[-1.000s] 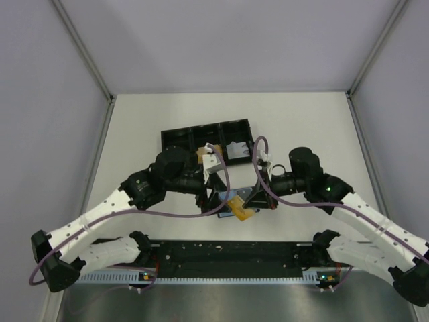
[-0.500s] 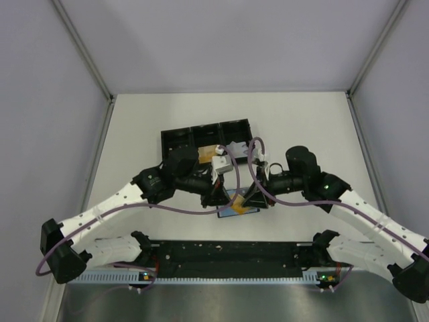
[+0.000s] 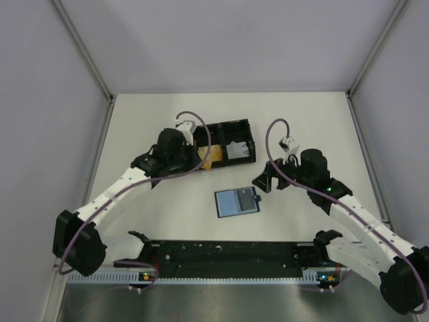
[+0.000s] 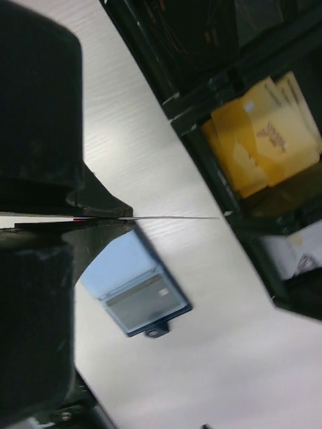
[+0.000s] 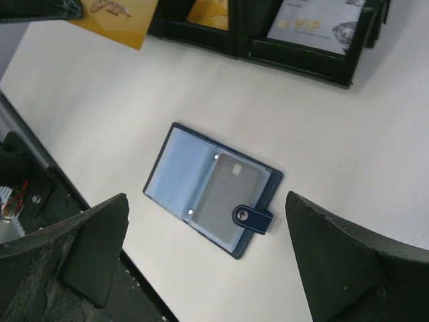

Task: Take the credit cards out of the card holder
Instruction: Place the credit card in the storage box.

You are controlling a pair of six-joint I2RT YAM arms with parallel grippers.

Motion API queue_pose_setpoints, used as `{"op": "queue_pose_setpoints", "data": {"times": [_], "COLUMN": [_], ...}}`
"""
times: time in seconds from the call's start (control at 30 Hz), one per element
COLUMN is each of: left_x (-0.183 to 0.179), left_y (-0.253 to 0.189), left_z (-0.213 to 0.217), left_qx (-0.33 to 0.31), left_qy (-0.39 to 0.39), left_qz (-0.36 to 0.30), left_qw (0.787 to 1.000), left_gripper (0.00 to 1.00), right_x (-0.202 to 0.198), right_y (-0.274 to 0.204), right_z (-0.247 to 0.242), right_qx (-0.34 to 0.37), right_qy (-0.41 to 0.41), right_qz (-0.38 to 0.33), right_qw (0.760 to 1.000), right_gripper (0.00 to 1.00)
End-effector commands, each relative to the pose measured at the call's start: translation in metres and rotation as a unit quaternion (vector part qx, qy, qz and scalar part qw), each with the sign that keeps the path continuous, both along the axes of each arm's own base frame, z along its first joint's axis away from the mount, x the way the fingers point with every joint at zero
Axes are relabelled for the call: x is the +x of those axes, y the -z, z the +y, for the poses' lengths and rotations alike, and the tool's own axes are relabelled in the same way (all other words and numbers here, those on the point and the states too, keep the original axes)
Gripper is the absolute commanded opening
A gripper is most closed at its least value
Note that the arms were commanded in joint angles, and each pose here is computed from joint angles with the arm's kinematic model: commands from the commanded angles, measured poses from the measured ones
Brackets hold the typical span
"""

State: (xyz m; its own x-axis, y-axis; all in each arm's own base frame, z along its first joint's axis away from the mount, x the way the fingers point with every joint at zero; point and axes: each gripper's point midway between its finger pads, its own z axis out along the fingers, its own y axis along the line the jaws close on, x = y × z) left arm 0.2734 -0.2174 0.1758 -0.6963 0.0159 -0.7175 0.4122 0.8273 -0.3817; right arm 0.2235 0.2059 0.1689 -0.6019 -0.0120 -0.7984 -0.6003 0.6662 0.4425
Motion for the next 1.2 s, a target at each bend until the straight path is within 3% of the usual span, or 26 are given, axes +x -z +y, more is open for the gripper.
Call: {"op": "queue_pose_setpoints", "data": {"times": [0.0, 0.2, 0.4, 0.87, 1.17], "left_x": [0.06, 0.11, 0.137, 0.151, 0.145], "left_y": [-0.013, 0.0, 0.027, 0.063, 0.068], "left_z": [0.019, 0.002, -0.012, -0.027, -0.013], "left_qx": [-0.023, -0.019, 0.004, -0.008, 0.018], "left_qy": [-0.143, -0.164, -0.172, -0.182, -0.206], "left_qz": [0.002, 0.034, 0.095, 0.142, 0.136], "left_qw": [0.989, 0.986, 0.981, 0.973, 0.969], "left_gripper": [0.0, 0.0, 0.0, 0.05, 0.3], "right_x": [0.031, 0.028, 0.025, 0.021, 0.022], "right_y": [0.0, -0.003, -0.01, -0.006, -0.009], "right_z": [-0.021, -0.022, -0.022, -0.02, -0.021], "right_qx": [-0.005, 0.011, 0.023, 0.027, 0.025], "right_qy": [0.097, 0.096, 0.093, 0.086, 0.09], "right_qz": [-0.035, -0.055, -0.069, -0.064, -0.064], "right_qw": [0.995, 0.994, 0.993, 0.994, 0.994], "right_gripper": [0.98, 0.98, 0.98, 0.98, 0.97]}}
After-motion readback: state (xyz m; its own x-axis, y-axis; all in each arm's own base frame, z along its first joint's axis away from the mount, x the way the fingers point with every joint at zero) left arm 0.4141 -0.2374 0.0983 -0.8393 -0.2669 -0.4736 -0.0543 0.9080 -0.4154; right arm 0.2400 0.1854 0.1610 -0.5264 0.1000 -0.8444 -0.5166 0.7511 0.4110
